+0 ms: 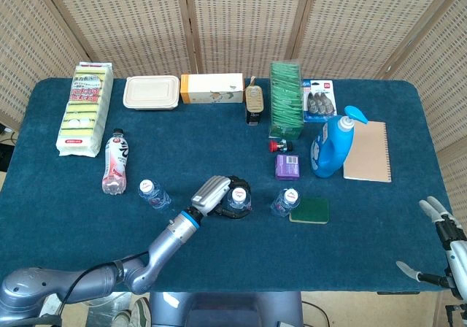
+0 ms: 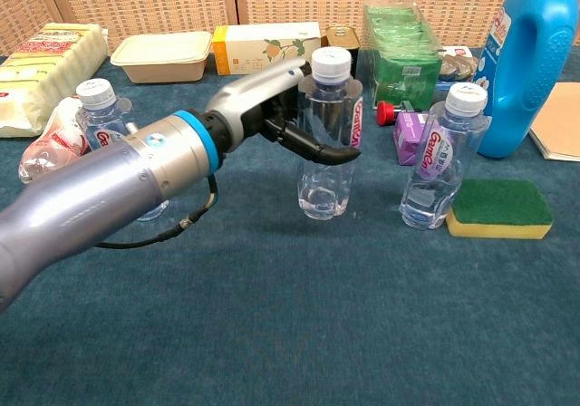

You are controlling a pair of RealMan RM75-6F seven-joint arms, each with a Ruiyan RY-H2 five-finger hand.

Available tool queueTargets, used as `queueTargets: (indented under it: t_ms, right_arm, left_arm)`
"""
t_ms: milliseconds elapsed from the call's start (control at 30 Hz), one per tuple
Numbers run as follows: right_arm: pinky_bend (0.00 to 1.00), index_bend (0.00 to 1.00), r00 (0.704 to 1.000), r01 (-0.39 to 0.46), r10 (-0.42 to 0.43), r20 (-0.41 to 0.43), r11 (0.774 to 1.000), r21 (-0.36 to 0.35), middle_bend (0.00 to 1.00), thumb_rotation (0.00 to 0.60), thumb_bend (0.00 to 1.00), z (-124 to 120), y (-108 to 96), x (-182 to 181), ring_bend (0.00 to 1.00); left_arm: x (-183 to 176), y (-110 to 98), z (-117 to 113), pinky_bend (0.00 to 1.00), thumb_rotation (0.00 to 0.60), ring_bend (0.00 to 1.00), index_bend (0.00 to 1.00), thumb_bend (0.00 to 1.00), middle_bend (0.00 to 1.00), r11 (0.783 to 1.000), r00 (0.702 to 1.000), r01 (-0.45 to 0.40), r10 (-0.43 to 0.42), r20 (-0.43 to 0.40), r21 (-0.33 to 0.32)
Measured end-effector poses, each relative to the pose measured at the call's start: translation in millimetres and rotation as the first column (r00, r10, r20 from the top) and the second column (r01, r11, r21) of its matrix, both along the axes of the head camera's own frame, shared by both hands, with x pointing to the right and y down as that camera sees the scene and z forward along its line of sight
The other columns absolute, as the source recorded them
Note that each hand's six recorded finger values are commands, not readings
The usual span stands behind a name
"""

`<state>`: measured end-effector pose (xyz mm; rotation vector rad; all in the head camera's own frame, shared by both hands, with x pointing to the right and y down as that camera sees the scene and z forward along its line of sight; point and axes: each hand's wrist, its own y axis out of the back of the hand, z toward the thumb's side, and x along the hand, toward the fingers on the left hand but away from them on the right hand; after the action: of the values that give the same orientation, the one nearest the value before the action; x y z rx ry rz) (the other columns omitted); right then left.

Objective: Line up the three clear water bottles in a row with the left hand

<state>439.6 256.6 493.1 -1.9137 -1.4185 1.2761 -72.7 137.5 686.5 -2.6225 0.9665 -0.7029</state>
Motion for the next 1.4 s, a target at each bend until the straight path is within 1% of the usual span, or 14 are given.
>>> queueTargets:
  t_ms: [167, 300, 567, 700, 767, 833, 933, 967, 1033, 1100, 1133, 1200, 1300, 1400]
  right_arm:
    - [0.00, 0.01, 1.000, -0.005, 0.005, 0.011, 1.000, -0.002, 0.00, 0.600, 0.00, 0.0, -1.3, 1.6, 0.00]
    - [0.00, 0.01, 1.000, -0.009, 0.009, 0.019, 1.000, 0.000, 0.00, 0.600, 0.00, -1.3, -2.0, 3.3, 0.00]
    - [0.00, 0.01, 0.999, -0.014, 0.014, 0.029, 1.000, 0.000, 0.00, 0.600, 0.00, -2.1, -2.9, 5.7, 0.00]
    - [0.00, 0.01, 0.999, -0.010, 0.010, 0.032, 1.000, 0.002, 0.00, 0.600, 0.00, -3.1, -2.3, 5.3, 0.00]
    - [0.00, 0.01, 0.999, -0.010, 0.010, 0.033, 1.000, 0.002, 0.00, 0.600, 0.00, -3.3, -2.3, 5.3, 0.00]
    - [0.00, 0.01, 0.999, -0.011, 0.011, 0.032, 1.000, 0.002, 0.00, 0.600, 0.00, -3.2, -2.3, 5.8, 0.00]
    - [0.00, 0.01, 0.999, -0.012, 0.012, 0.032, 1.000, 0.002, 0.00, 0.600, 0.00, -3.2, -2.5, 6.1, 0.00]
    - [0.00, 0.01, 0.999, -0.012, 0.012, 0.032, 1.000, 0.002, 0.00, 0.600, 0.00, -3.2, -2.4, 6.0, 0.00]
    - [0.00, 0.01, 0.999, -0.011, 0.011, 0.032, 1.000, 0.002, 0.00, 0.600, 0.00, -3.3, -2.3, 5.9, 0.00]
    - [0.00, 0.01, 0.999, -0.011, 0.011, 0.032, 1.000, 0.002, 0.00, 0.600, 0.00, -3.5, -2.3, 5.9, 0.00]
    - [0.00, 0.01, 0.999, -0.011, 0.011, 0.031, 1.000, 0.002, 0.00, 0.600, 0.00, -3.6, -2.3, 6.1, 0.00]
    - [0.00, 0.01, 0.999, -0.011, 0.011, 0.031, 1.000, 0.002, 0.00, 0.600, 0.00, -3.3, -2.5, 5.9, 0.00]
    - [0.00, 0.01, 0.999, -0.011, 0.011, 0.031, 1.000, 0.002, 0.00, 0.600, 0.00, -3.4, -2.5, 5.9, 0.00]
    - [0.00, 0.01, 0.999, -0.011, 0.011, 0.032, 1.000, 0.004, 0.00, 0.600, 0.00, -3.8, -2.4, 6.2, 0.00]
  left_arm:
    - [14.9, 1.4, 8.2, 0.52, 0.600, 0.41, 0.66, 0.28, 0.63, 1.000, 1.000, -0.012, 0.011, 0.024, 0.018]
    - [23.2, 0.6, 10.4, 0.52, 0.600, 0.41, 0.66, 0.28, 0.63, 0.999, 0.999, -0.018, 0.017, 0.037, 0.036]
    - [25.9, -2.0, 15.1, 0.52, 0.600, 0.41, 0.65, 0.28, 0.63, 0.999, 0.998, -0.013, 0.010, 0.067, 0.051]
    - [27.0, -1.8, 17.0, 0.51, 0.600, 0.40, 0.65, 0.28, 0.62, 0.999, 0.998, -0.010, 0.007, 0.070, 0.039]
    - [27.6, -1.5, 17.9, 0.50, 0.600, 0.36, 0.62, 0.27, 0.57, 0.999, 0.997, -0.013, 0.010, 0.073, 0.034]
    - [28.2, -0.6, 18.5, 0.48, 0.600, 0.29, 0.51, 0.27, 0.45, 1.000, 0.997, -0.018, 0.016, 0.074, 0.025]
    - [29.2, 0.9, 17.5, 0.44, 0.600, 0.21, 0.37, 0.27, 0.31, 1.000, 0.998, -0.025, 0.025, 0.065, 0.001]
    - [28.8, 0.4, 16.6, 0.43, 0.600, 0.20, 0.34, 0.26, 0.28, 1.000, 0.998, -0.027, 0.027, 0.063, -0.002]
    - [28.5, 0.3, 16.1, 0.40, 0.600, 0.15, 0.24, 0.26, 0.19, 1.000, 0.998, -0.026, 0.026, 0.061, -0.004]
    - [28.0, 0.1, 15.2, 0.38, 0.600, 0.11, 0.17, 0.26, 0.13, 1.000, 0.998, -0.027, 0.027, 0.057, -0.009]
    - [27.8, 0.0, 14.8, 0.37, 0.600, 0.10, 0.15, 0.26, 0.10, 1.000, 0.998, -0.028, 0.028, 0.056, -0.008]
    - [28.1, 0.1, 13.2, 0.36, 0.600, 0.08, 0.13, 0.26, 0.08, 1.000, 0.998, -0.027, 0.028, 0.049, -0.009]
    - [28.7, 0.4, 9.1, 0.35, 0.600, 0.07, 0.12, 0.26, 0.06, 1.000, 0.999, -0.028, 0.028, 0.031, -0.007]
    - [28.5, 0.4, 4.3, 0.34, 0.600, 0.06, 0.08, 0.26, 0.05, 1.000, 1.000, -0.025, 0.025, 0.013, -0.005]
